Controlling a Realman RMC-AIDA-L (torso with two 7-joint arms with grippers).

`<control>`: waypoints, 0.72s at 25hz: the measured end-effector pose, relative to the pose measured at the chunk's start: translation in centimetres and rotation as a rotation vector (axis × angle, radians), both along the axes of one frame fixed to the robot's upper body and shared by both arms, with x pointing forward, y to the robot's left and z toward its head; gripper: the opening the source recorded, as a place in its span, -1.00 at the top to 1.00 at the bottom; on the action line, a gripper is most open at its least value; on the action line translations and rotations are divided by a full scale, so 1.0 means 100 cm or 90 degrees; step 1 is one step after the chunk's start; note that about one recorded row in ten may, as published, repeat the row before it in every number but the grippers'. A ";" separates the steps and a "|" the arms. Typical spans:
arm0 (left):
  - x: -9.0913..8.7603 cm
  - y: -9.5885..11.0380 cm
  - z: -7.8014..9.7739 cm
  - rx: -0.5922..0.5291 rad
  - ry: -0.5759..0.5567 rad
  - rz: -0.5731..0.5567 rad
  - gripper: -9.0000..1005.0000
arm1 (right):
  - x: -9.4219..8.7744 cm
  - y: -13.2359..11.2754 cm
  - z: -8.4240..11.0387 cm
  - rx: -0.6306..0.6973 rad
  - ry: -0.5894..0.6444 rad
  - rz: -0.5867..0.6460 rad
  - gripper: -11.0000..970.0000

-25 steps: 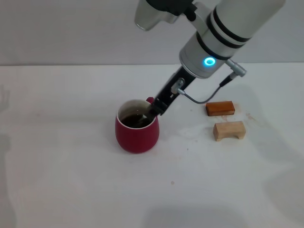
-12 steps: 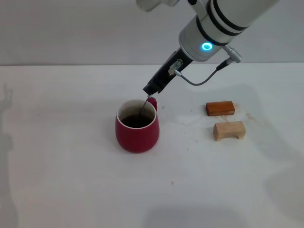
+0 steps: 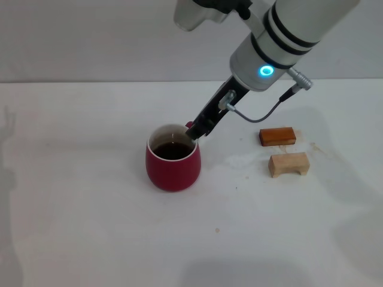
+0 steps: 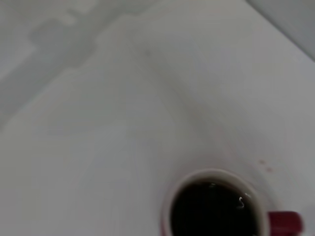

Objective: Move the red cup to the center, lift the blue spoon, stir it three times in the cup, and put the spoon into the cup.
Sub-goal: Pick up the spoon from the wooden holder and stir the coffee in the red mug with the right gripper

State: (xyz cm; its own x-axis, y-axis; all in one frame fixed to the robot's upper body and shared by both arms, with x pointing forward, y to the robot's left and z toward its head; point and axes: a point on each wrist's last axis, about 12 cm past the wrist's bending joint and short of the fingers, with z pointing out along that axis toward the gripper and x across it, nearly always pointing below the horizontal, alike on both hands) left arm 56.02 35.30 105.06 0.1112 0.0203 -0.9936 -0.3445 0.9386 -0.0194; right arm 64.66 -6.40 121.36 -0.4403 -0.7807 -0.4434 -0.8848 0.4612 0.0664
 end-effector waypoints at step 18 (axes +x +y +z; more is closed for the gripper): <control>-0.001 0.000 0.001 -0.002 -0.009 0.002 -0.64 | 0.010 0.010 0.004 0.038 -0.062 -0.011 0.66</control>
